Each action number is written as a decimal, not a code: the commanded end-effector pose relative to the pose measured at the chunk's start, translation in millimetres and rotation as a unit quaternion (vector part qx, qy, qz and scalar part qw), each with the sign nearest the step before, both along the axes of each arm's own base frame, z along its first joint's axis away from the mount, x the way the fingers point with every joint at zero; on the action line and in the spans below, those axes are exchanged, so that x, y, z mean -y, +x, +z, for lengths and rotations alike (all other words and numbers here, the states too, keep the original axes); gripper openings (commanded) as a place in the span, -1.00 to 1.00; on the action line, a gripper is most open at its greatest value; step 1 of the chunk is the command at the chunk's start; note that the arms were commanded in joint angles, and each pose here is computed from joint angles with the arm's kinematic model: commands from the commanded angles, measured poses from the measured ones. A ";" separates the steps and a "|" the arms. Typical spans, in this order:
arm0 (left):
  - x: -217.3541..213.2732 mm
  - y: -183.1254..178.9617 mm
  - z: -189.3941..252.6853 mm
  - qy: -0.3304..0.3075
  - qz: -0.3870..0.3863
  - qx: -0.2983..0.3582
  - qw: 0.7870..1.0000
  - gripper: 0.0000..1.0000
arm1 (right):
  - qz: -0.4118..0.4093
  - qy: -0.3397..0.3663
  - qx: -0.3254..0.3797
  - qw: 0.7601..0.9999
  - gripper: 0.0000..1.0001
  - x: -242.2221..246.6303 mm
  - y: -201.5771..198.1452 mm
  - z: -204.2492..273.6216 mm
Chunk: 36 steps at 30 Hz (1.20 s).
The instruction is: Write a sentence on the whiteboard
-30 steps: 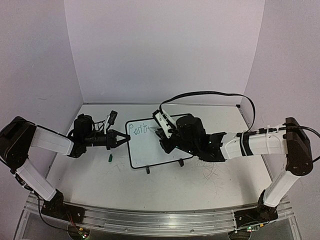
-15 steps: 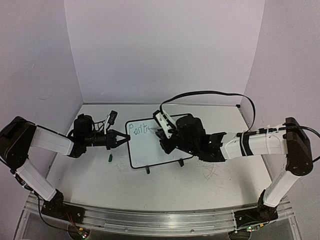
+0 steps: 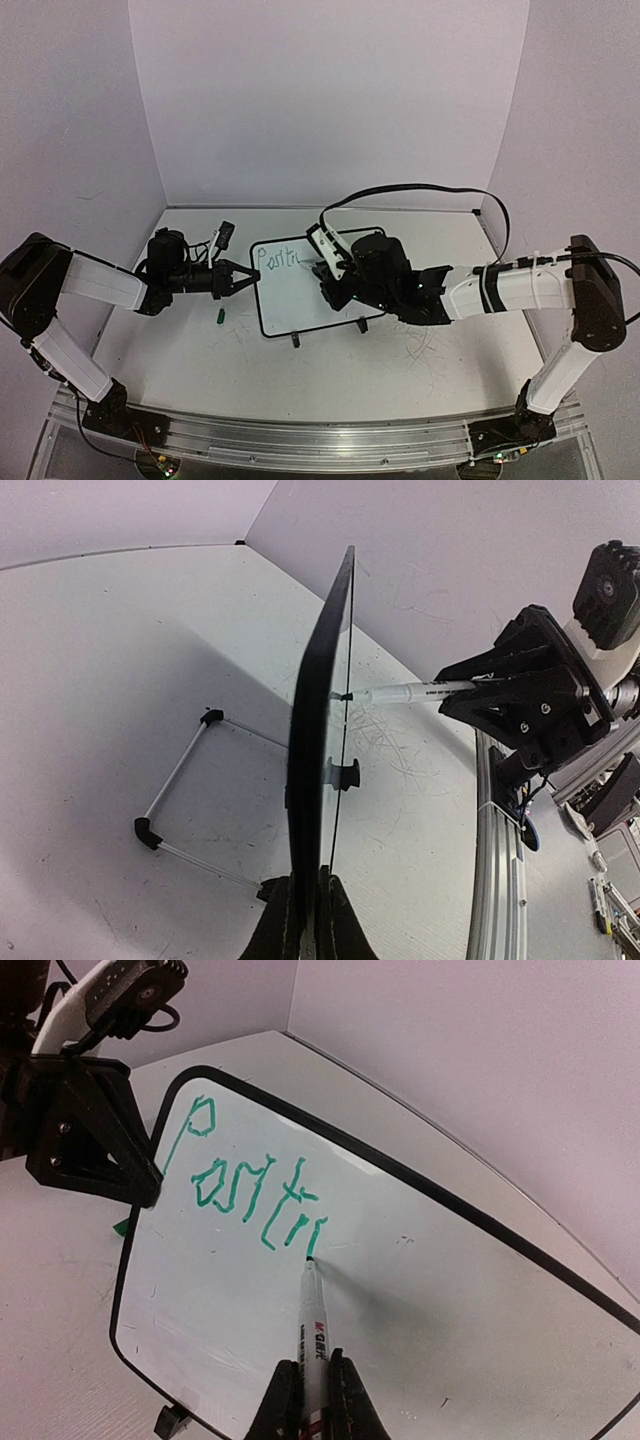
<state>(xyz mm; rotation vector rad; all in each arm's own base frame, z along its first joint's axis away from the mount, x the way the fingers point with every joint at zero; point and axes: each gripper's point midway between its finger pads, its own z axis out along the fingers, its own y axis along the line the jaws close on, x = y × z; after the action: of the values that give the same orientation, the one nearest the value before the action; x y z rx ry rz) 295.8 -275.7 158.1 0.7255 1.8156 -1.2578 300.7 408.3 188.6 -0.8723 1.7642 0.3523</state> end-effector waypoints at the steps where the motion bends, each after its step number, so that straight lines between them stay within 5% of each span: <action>1: 1.0 2.4 25.0 -0.013 -0.002 0.058 0.998 -1.00 | -0.017 0.005 0.003 1.000 -1.00 4.8 4.4 5.3; 27: 0.7 1.5 23.8 -0.012 -0.003 0.058 0.998 -1.00 | -0.058 0.025 0.038 0.997 -1.00 6.4 21.3 31.9; 36: 0.1 2.2 23.6 -0.011 0.001 0.058 0.998 -1.00 | 0.016 0.069 0.040 0.997 -1.00 10.8 -11.3 58.2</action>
<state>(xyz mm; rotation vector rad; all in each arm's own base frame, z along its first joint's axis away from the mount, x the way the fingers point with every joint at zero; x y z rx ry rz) 296.5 -275.4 157.8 0.7193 1.8193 -1.2558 305.5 404.8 200.8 -0.8287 1.7427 0.3291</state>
